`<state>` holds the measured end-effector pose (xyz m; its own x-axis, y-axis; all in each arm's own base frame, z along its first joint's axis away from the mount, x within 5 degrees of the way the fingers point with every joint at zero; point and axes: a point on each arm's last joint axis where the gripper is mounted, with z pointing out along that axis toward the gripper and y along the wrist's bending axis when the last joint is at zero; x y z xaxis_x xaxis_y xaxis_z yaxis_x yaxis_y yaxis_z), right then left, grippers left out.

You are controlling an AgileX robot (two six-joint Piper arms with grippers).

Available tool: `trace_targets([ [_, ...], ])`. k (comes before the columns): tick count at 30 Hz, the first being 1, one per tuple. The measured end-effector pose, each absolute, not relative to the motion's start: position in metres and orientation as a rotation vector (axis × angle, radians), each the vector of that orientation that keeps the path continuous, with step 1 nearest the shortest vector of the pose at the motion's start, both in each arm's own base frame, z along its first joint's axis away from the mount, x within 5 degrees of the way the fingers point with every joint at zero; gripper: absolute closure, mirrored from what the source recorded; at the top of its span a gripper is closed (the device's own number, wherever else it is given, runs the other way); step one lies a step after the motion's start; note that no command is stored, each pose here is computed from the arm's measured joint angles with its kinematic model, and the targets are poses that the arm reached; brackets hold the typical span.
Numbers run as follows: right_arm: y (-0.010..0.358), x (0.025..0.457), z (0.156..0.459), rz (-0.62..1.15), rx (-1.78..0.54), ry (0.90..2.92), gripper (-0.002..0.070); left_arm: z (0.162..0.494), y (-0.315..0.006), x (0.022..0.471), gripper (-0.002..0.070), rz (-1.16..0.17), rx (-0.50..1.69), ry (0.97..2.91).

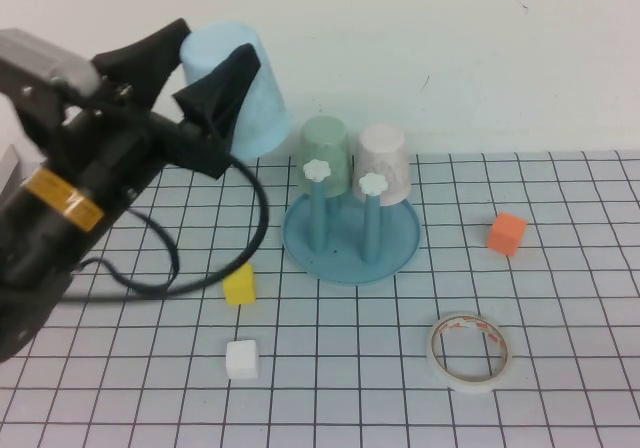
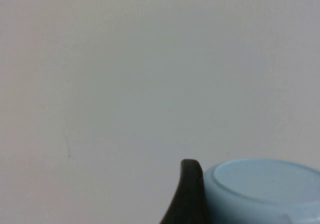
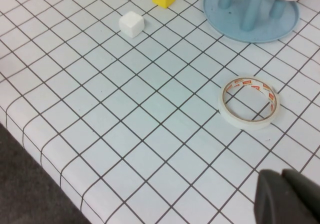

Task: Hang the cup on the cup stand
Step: Place the cup on the cup holder

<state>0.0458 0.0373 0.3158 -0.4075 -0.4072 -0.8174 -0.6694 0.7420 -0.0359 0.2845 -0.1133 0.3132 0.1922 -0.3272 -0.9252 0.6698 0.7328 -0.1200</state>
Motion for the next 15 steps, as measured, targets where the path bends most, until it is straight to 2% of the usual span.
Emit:
trace_targets([
  [7, 0.037, 0.046, 0.316, 0.377, -0.809, 2.053, 0.0671, 0.291, -0.126, 0.332, 0.0151, -0.724, 0.342, 1.231],
  [15, 0.037, 0.046, 0.316, 0.377, -0.809, 2.053, 0.0674, 0.247, -0.146, 0.382, 0.0151, -0.725, 0.392, 1.297],
])
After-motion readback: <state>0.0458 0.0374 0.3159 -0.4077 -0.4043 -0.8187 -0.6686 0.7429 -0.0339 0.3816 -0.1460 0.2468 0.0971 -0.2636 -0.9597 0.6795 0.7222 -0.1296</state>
